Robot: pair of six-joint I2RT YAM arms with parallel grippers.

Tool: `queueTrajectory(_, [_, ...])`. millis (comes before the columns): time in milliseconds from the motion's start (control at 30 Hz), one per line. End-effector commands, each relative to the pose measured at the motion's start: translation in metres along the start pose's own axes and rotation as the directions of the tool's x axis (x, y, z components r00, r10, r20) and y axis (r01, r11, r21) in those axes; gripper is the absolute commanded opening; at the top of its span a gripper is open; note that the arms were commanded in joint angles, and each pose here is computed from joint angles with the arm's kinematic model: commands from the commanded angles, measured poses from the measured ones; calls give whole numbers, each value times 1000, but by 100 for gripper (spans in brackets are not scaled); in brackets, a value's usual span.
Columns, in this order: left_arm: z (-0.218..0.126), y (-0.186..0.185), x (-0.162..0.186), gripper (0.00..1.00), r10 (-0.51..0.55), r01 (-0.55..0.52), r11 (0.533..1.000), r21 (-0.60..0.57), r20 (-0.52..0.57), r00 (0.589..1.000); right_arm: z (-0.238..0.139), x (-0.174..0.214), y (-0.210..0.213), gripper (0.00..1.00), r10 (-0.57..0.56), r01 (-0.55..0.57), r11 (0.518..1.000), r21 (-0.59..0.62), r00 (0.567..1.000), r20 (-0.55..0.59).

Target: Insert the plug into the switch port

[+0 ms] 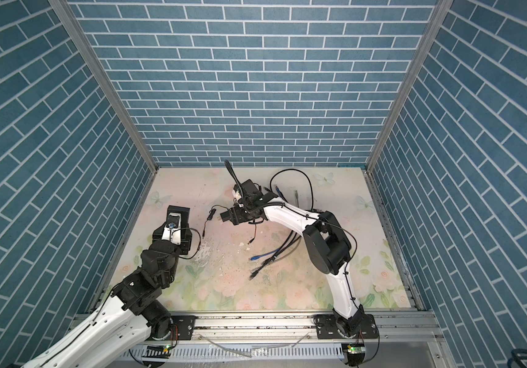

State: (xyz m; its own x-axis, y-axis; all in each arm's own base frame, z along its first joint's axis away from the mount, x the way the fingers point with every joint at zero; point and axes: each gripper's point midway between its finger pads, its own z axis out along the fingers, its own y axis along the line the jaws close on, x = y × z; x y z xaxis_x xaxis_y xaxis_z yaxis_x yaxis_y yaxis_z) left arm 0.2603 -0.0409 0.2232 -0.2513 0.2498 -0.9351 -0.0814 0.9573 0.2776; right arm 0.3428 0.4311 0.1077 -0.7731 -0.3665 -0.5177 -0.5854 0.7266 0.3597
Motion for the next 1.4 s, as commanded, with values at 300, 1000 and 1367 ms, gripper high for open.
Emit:
queueTrajectory(300, [-11, 18, 9, 52, -88, 88, 996, -12, -29, 996, 62, -3, 49, 59, -33, 31, 999, -31, 997, -66])
queueTrajectory(1000, [-18, 17, 12, 50, -144, 145, 989, 28, -20, 989, 131, 4, 77, 54, -73, 72, 997, -15, 995, -63])
queueTrajectory(1367, [-18, 17, 12, 50, -148, 148, 989, 26, -14, 989, 146, 19, 73, 54, -194, 199, 977, 73, 978, -73])
